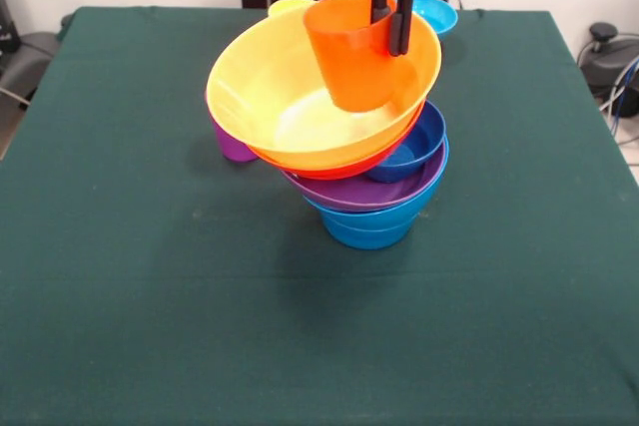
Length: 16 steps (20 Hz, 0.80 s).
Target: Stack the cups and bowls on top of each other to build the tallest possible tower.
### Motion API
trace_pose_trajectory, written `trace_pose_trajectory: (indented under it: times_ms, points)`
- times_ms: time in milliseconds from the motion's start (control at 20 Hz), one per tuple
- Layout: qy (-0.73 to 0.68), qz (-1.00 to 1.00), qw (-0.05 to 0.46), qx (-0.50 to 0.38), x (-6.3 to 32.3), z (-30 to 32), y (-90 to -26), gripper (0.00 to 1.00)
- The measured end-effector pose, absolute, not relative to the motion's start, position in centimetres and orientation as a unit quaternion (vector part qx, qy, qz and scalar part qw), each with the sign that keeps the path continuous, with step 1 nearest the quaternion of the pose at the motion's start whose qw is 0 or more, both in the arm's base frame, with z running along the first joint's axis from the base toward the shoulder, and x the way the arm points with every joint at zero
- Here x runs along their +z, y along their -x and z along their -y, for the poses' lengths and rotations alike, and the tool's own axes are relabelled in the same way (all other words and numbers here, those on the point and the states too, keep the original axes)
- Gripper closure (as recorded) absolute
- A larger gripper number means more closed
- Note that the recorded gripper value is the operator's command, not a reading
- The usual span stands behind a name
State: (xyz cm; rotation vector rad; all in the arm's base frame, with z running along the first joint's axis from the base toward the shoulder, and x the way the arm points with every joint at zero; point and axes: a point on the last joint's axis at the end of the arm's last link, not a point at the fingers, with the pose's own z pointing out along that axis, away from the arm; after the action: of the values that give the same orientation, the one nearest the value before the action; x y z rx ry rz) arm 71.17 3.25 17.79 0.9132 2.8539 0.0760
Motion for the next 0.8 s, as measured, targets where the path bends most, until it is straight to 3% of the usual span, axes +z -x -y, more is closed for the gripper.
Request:
trace_pose_trajectory:
  times_ms: [800]
  points:
    - [-0.302,-0.950,0.074,0.026,17.78,-3.02,-71.26,1.00]
